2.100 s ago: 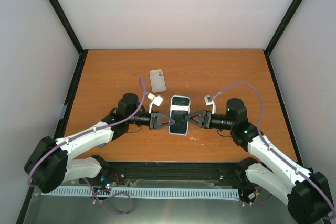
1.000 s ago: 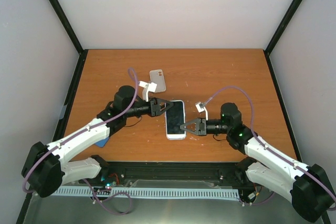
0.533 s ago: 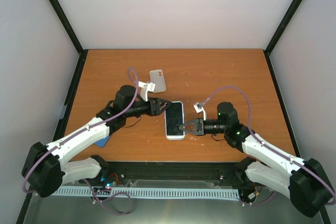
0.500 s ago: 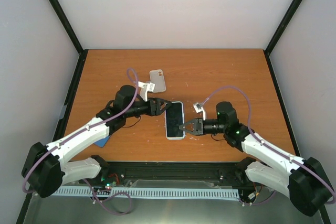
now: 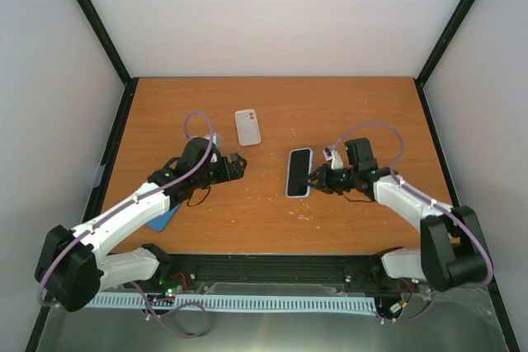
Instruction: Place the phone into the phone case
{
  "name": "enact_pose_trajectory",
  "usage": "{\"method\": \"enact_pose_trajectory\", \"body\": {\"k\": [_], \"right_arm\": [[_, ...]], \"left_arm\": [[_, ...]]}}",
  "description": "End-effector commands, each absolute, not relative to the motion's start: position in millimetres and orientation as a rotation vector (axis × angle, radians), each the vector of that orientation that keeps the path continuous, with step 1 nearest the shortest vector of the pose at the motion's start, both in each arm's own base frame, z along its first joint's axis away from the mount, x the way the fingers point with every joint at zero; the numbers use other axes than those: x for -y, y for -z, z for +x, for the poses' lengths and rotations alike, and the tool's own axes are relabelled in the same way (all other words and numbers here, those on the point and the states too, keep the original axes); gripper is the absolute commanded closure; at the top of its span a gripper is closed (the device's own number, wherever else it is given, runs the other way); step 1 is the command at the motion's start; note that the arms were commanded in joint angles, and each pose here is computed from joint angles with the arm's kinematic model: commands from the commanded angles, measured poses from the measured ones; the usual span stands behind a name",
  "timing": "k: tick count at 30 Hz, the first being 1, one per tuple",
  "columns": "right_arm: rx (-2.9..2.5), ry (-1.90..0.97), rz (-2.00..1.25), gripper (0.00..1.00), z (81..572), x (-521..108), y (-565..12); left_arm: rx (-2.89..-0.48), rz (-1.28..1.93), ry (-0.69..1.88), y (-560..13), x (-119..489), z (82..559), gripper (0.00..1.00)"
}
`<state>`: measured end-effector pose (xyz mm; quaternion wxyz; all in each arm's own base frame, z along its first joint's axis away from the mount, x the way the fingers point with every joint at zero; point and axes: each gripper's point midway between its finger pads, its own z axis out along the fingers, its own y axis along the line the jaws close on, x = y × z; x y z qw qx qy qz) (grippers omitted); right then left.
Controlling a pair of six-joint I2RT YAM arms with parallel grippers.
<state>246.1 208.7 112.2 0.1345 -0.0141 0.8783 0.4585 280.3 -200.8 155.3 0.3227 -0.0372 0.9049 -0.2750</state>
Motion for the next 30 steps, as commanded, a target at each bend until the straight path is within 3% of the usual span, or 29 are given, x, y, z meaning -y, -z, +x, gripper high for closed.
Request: {"method": "enact_pose_trajectory", "body": {"k": [1,10,13,19,26,30], "right_arm": [[-2.639,-1.177,0.028,0.97,274.1,-178.2,-91.5],[-2.789,-1.137,0.186,0.97,289.3,-156.1,-40.5],[-2.819,-1.089,0.219,0.92,287.5,-150.3,-28.9],[-2.822,-1.010,0.264,0.63,288.8,-140.6,-27.3],[-2.796,-0.979,0.306,0.35,289.9,-136.7,-37.2],[-2.773,-0.947,0.315,0.07,289.8,-133.0,-47.2]], "left_arm": [[-2.430,-0.334,0.475,-137.5,147.7,290.6,0.01],[-2.430,-0.798,0.377,-90.7,42.0,283.7,0.01],[-2.360,-0.951,0.322,-85.0,4.2,279.1,0.01],[-2.275,-1.146,0.286,-79.5,-33.0,273.7,0.00],[-2.186,-1.473,0.006,-59.6,-78.9,247.9,0.01],[-2.139,-1.610,-0.021,-41.8,-93.9,234.8,0.01]]}}
